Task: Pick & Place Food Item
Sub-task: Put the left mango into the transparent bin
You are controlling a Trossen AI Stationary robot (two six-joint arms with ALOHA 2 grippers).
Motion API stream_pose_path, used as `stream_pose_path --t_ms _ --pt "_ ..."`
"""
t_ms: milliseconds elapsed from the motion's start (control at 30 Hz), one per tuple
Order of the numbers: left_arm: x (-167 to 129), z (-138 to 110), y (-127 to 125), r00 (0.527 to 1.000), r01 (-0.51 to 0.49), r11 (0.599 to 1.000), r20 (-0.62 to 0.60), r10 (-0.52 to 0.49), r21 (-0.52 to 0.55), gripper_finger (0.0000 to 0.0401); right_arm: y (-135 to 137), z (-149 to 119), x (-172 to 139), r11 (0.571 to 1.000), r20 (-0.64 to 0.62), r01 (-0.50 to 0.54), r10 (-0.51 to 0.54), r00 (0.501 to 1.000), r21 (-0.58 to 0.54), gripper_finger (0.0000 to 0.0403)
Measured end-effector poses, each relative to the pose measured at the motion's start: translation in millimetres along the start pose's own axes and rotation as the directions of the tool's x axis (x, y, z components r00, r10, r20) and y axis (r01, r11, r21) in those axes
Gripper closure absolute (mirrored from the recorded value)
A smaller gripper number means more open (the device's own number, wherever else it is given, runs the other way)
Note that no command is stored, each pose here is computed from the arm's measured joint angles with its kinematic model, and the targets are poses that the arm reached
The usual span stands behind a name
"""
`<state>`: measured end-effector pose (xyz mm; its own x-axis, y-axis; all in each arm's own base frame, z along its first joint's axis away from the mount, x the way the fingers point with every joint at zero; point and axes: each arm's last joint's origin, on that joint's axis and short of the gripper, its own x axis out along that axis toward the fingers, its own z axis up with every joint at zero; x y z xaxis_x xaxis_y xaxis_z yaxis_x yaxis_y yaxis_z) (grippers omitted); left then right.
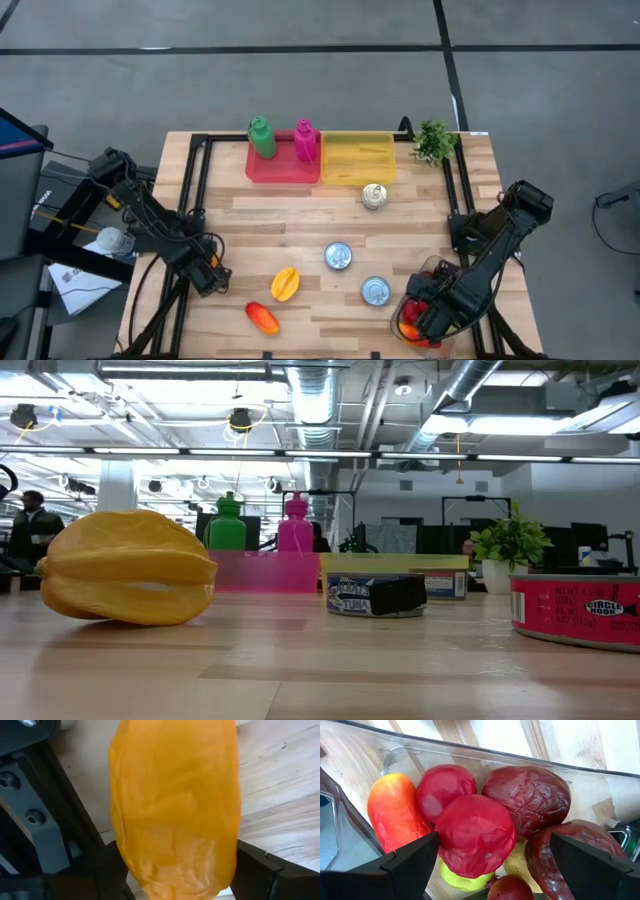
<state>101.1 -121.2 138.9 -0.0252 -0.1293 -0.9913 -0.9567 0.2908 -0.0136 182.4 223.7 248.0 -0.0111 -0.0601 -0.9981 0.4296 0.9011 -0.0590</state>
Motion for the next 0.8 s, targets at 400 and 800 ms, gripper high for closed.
stream_pose_path --t_ms 400,800 --pt "0 -4 -7 0.997 0.071 0.997 -0.036 -0.07 0.009 0.017 1 0 0 1.0 0.002 -0.007 0.007 1.0 0.001 0.0027" --pt "-21 -10 -29 0.916 0.394 0.919 -0.077 -0.394 -0.013 0.017 1 4 0 1.0 0.005 -0.022 0.022 1.0 0.003 0.0027"
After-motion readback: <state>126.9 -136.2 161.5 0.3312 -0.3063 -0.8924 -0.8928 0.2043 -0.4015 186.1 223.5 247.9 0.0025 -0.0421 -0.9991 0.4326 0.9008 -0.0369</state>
